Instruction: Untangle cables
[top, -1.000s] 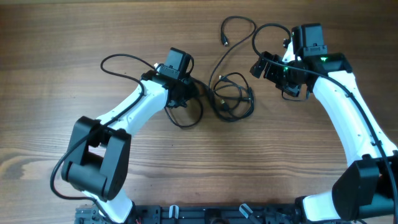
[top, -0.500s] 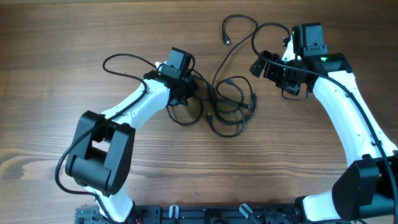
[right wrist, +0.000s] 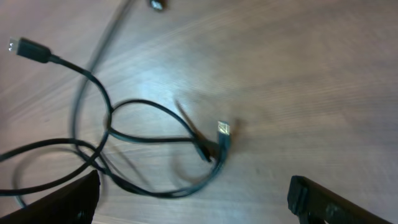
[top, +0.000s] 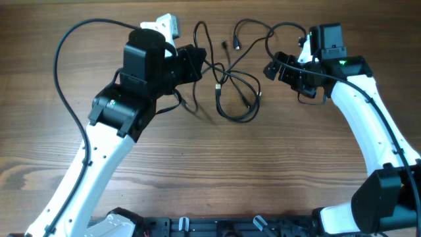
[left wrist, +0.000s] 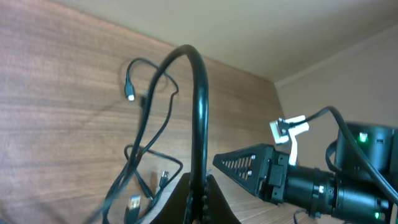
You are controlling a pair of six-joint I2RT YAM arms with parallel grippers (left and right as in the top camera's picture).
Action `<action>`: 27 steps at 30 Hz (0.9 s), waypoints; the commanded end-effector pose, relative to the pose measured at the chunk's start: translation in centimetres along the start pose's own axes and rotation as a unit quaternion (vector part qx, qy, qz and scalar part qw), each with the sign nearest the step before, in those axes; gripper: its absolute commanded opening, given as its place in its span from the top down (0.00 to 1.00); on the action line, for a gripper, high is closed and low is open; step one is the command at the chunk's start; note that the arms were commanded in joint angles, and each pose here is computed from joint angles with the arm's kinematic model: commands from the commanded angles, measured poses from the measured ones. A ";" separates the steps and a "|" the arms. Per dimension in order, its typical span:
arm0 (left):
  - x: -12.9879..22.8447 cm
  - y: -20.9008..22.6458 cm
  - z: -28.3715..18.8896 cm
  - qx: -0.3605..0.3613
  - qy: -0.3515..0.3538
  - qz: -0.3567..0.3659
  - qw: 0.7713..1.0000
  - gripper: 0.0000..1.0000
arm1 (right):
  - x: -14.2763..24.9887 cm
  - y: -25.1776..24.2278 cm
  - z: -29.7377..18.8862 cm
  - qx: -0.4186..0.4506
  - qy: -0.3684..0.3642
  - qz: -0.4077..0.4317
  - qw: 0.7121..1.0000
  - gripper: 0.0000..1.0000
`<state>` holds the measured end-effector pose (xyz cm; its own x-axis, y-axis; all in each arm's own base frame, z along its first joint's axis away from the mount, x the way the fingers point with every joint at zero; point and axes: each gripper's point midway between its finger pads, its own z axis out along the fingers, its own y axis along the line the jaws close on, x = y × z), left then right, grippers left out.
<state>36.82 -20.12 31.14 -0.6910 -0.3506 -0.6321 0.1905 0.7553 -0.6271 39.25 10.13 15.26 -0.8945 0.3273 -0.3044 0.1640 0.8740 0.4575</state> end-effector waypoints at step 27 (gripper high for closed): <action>-1.8 6.2 -2.6 -0.203 -0.015 0.302 0.931 0.96 | -0.3 6.9 -2.0 -0.185 -0.004 -0.111 0.976 0.01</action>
<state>37.41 -13.10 27.84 -0.5947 0.0831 -0.7996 0.1826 0.9826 -0.0337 40.15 15.14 19.16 -0.8945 0.1574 -0.4185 -0.1681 0.7489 0.6410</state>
